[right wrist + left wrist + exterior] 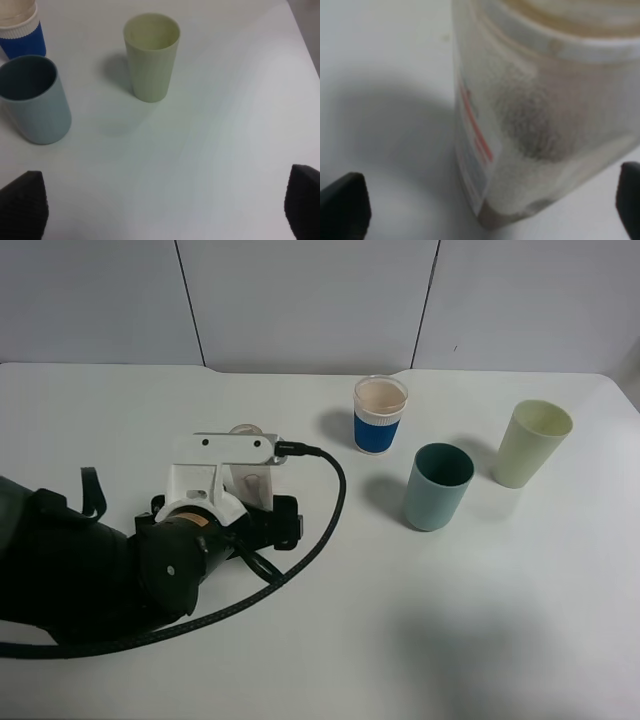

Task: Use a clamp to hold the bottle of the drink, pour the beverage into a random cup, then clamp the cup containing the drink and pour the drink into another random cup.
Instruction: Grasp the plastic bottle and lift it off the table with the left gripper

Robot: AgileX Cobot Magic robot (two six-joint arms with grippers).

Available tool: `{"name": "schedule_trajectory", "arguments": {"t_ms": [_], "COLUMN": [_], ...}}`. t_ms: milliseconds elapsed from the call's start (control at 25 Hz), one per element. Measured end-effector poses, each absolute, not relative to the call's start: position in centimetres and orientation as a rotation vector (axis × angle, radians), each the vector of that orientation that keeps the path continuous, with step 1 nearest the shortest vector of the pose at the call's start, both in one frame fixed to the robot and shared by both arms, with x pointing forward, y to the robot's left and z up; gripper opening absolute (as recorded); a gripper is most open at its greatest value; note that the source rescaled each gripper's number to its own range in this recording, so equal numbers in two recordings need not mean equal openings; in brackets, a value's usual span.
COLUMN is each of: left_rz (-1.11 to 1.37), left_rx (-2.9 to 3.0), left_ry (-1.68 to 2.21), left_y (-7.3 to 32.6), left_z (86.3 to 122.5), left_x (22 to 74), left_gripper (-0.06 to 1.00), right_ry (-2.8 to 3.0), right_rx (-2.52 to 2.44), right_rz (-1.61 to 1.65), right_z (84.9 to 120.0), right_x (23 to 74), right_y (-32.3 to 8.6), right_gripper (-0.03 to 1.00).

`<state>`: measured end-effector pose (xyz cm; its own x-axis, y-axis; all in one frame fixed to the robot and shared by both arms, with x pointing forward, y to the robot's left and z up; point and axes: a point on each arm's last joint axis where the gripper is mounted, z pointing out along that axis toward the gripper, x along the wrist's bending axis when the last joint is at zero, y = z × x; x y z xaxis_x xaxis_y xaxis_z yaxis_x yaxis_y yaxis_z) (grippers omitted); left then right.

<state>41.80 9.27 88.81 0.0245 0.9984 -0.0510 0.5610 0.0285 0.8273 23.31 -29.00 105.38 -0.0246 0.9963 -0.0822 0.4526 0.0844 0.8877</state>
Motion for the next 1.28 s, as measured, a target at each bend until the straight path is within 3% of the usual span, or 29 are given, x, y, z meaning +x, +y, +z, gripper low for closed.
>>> {"name": "schedule_trajectory", "arguments": {"t_ms": [960, 1280], "left_rz": [0.908, 0.900], "left_rx": [1.548, 1.472], "left_ry": [1.529, 1.505], "left_y": [9.0, 9.3], "left_z": [85.2, 85.6], "left_x": [42.6, 43.6], "left_gripper": [1.00, 1.00], "right_ry": [1.589, 1.589], "right_rx": [1.474, 1.474], "right_rz": [0.887, 0.887], "right_z": [105.4, 105.4], "right_x": [23.3, 23.3], "right_y": [-29.0, -29.0], "right_gripper": [0.81, 0.81]}}
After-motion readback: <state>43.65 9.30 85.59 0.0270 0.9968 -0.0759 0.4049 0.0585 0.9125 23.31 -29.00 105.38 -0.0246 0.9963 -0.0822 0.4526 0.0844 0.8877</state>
